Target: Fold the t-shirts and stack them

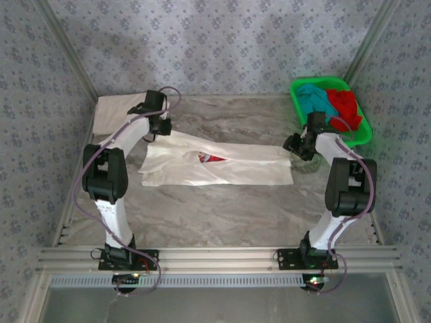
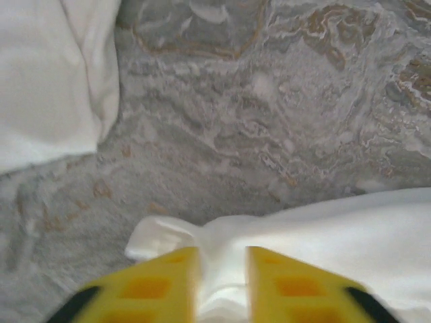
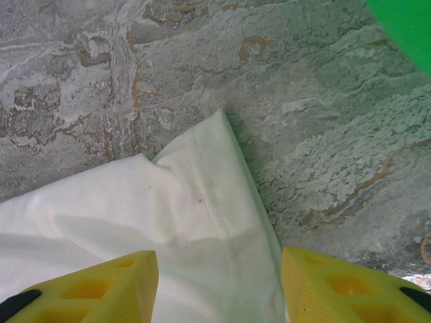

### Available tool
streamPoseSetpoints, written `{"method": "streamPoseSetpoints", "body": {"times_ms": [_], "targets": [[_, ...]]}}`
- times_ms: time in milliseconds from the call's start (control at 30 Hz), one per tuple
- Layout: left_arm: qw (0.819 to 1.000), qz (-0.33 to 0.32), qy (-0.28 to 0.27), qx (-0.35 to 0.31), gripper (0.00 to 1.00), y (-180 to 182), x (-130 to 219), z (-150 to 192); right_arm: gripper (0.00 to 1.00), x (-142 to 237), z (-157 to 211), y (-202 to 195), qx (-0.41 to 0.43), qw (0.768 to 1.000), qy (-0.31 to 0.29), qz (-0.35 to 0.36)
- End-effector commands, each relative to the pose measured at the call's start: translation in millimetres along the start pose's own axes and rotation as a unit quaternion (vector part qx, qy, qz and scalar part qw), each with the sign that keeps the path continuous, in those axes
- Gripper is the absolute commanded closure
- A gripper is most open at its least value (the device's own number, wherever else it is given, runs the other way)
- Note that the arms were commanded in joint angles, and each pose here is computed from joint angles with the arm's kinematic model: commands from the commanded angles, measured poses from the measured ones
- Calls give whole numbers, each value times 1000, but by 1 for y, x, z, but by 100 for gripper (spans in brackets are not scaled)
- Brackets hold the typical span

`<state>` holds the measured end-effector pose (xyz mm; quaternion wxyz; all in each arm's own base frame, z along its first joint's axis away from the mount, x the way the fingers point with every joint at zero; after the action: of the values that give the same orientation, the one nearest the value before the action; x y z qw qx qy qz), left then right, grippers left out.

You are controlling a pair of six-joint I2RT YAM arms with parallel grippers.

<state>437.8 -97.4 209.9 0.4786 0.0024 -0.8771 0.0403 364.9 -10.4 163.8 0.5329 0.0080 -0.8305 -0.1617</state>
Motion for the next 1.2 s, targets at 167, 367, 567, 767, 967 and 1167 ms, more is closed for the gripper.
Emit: {"method": "streamPoseSetpoints", "body": {"times_ms": [167,367,567,767,967,1167], "targets": [[999,-40,-12,29,17,14,20,5,46,0,-6,9,8,1000,0,-21],[996,-16,55,76,22,36,-4,36,46,-4,-8,12,10,1000,1,-28],[992,-26,72,101,26,44,-22,35,46,-8,-7,14,10,1000,9,-28],[993,-22,91,74,28,15,-12,64,46,-2,-5,14,13,1000,8,-23],[989,-35,117,85,33,21,-13,96,46,-4,-6,13,12,1000,8,-27],[985,-20,147,90,36,12,-18,122,46,-1,-8,15,12,1000,3,-28]]}}
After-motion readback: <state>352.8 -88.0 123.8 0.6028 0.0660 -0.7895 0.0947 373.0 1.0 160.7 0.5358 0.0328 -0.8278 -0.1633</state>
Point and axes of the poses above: each hand's point on the last joint's axis, 136 mm out from that joint toward the fingers, its own x axis back along the fingers, its own y axis along the line the jaws close on, z = x × y, the point moved 10 cm from there along x, back along the fingers, and after that the axes turned 13 degrees about x, right-handed, at the moved point
